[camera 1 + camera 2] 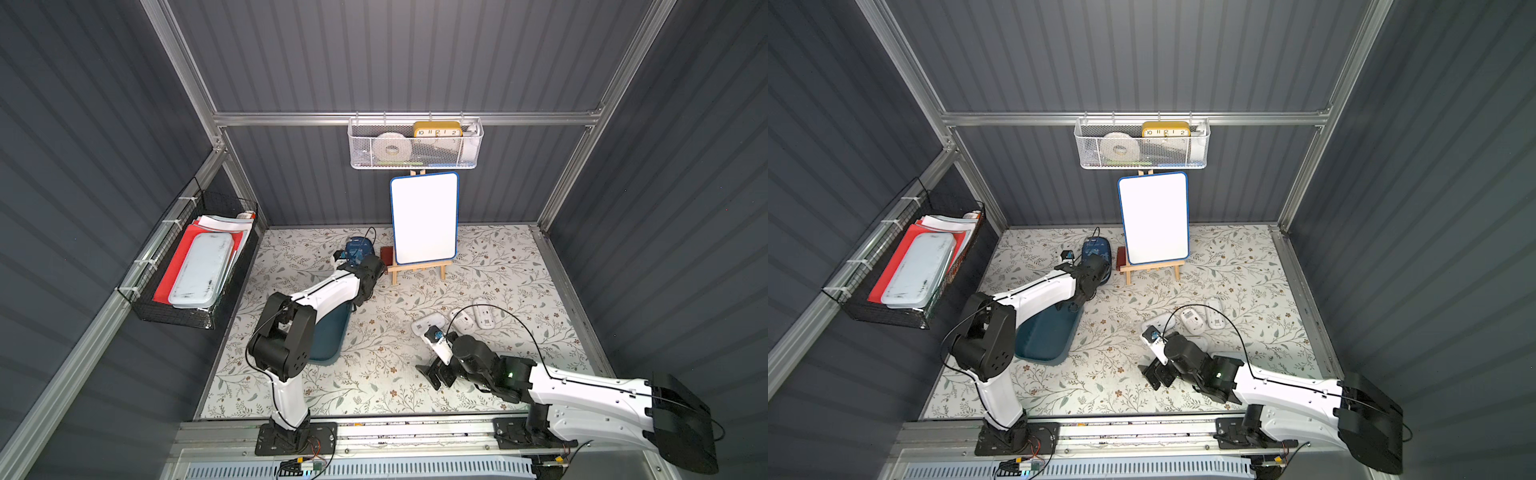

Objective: Put the mouse in the storage box
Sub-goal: Move the storage box to the center of the board, then place the mouse in the storage box.

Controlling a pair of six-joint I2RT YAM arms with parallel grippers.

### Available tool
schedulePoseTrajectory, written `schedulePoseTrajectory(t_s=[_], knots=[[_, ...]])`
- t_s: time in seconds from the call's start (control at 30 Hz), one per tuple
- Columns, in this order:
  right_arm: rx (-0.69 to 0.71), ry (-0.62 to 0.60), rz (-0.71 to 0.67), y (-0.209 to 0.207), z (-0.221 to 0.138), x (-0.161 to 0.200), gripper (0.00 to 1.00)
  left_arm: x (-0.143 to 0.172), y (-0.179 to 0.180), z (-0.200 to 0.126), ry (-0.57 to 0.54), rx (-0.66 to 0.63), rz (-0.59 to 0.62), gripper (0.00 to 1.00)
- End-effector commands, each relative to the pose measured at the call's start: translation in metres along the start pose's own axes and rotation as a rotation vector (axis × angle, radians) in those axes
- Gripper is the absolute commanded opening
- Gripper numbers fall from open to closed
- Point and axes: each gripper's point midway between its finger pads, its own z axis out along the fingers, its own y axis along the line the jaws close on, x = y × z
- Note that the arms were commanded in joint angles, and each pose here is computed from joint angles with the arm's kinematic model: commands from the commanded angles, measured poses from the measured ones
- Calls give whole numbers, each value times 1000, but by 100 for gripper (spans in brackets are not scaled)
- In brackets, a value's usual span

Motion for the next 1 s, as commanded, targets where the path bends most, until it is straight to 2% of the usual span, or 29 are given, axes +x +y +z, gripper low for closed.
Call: schedulePoseTrajectory(t_s=[0.0,0.2,0.23,0.3,0.37,0.43,0.5,0.53,0.63,0.97], knots=[[11,-30,13,-2,-2,-12,99,7,-1,17,-24,-89,169,0],[11,-28,14,-2,-2,-11,99,17,-7,23,0,-82,220,0],[12,-27,14,-2,-2,-11,99,19,-7,24,8,-87,221,3],[13,-28,14,-3,-2,-12,99,21,-10,26,23,-86,227,26],[11,-26,14,-2,-1,-12,99,22,-12,26,34,-71,220,41],[12,-26,14,-2,-1,-12,99,21,-15,24,35,-44,212,69],[12,-25,14,-2,-1,-11,99,18,-15,20,33,-20,196,86],[11,-24,14,-2,-1,-11,99,16,-15,17,31,-5,188,91],[12,-23,14,-2,0,-12,99,10,-16,8,25,57,166,97],[9,-16,14,-2,1,-12,99,-16,-12,-35,-15,273,95,98]])
